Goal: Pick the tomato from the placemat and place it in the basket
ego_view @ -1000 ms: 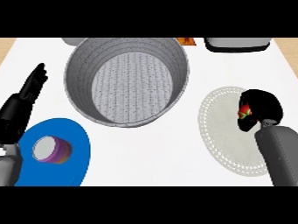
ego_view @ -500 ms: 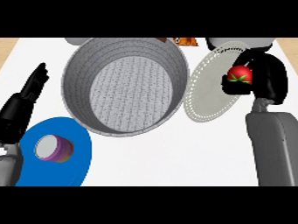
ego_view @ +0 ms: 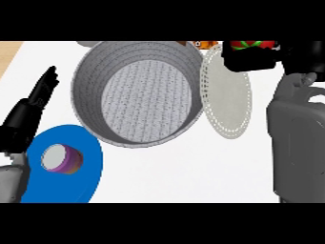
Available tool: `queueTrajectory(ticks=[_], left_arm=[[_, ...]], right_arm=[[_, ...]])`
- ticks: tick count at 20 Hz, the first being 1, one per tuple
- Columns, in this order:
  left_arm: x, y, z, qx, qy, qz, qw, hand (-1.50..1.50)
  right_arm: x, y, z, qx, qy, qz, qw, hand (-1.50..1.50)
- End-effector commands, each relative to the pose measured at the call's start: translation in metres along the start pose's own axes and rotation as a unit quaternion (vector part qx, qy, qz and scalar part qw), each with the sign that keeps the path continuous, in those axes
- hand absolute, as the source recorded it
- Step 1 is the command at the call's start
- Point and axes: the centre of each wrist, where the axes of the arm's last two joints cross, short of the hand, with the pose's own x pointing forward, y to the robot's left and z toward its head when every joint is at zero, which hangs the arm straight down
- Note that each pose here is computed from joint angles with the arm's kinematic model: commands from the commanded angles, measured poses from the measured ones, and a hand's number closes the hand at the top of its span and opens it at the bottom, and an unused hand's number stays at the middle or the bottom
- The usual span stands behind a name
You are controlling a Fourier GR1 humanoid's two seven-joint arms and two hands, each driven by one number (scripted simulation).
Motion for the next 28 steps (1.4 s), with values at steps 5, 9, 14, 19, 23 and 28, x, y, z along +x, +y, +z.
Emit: queueTrajectory(ticks=[5, 9, 14, 19, 23, 28], left_arm=[[0.001, 0.004, -0.005, 0.002, -0.005, -0.002, 1.0, 0.0], [-0.01, 0.004, -0.002, -0.014, -0.008, 0.009, 0.9998, 0.0], [0.001, -0.006, -0.005, -0.013, -0.01, 0.007, 0.9998, 0.0], [0.018, 0.003, -0.005, -0.005, -0.016, -0.003, 0.9999, 0.0], [-0.003, -0.005, -0.016, -0.01, -0.011, 0.006, 0.9999, 0.0], [0.003, 0.0, 0.007, -0.009, -0.014, 0.001, 0.9999, 0.0]], right_arm=[[0.098, -0.003, -0.022, 0.063, -0.005, -0.012, 0.998, 1.5], [0.119, 0.016, -0.043, 0.083, 0.012, -0.021, 0.996, 1.5], [0.139, 0.047, -0.052, 0.114, 0.052, -0.021, 0.992, 1.5], [0.148, 0.06, -0.063, 0.168, 0.074, 0.012, 0.983, 1.5], [0.162, 0.074, -0.063, 0.191, 0.105, 0.027, 0.976, 1.5], [0.154, 0.095, -0.062, 0.2, 0.119, 0.162, 0.959, 1.5]])
